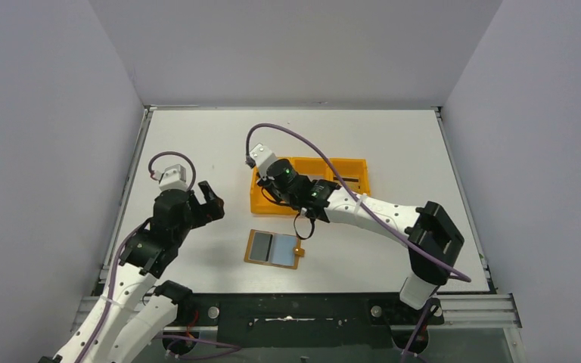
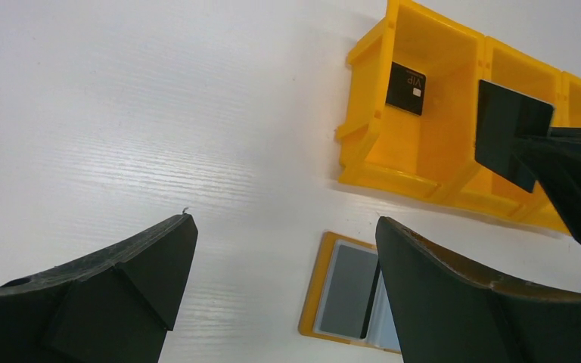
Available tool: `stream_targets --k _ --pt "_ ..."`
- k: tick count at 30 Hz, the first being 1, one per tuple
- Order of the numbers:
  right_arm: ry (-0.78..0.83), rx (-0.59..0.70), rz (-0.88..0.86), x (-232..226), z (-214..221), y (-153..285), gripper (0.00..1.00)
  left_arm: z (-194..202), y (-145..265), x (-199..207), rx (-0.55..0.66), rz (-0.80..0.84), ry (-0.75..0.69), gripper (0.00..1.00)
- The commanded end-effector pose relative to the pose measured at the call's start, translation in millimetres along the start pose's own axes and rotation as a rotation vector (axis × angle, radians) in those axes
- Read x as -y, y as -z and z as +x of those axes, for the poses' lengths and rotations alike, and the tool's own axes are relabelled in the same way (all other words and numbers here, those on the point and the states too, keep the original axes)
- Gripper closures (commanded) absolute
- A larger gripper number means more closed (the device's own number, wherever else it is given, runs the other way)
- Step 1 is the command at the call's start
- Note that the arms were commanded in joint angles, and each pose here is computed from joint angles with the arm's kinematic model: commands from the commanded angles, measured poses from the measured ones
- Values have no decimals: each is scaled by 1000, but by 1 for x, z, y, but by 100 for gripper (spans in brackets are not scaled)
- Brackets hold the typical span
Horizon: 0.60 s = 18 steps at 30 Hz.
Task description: Take the credit cards out of the card holder
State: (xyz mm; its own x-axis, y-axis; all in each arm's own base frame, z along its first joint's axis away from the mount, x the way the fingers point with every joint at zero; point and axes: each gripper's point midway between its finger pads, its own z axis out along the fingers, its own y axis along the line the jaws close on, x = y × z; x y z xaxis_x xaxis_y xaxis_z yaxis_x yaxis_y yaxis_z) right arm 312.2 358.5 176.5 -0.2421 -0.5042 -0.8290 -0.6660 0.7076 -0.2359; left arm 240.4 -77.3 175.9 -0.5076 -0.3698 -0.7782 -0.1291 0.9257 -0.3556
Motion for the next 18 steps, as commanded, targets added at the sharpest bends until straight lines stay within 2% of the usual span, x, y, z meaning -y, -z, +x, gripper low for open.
stream_targets --k 1,7,18 --pt "115 25 14 3 -17 -18 100 -23 8 0 109 17 3 10" --pt "161 -40 45 4 -13 -46 100 -24 9 1 112 26 -3 10" --pt "48 -148 167 25 19 -52 100 -20 4 2 87 34 -8 10"
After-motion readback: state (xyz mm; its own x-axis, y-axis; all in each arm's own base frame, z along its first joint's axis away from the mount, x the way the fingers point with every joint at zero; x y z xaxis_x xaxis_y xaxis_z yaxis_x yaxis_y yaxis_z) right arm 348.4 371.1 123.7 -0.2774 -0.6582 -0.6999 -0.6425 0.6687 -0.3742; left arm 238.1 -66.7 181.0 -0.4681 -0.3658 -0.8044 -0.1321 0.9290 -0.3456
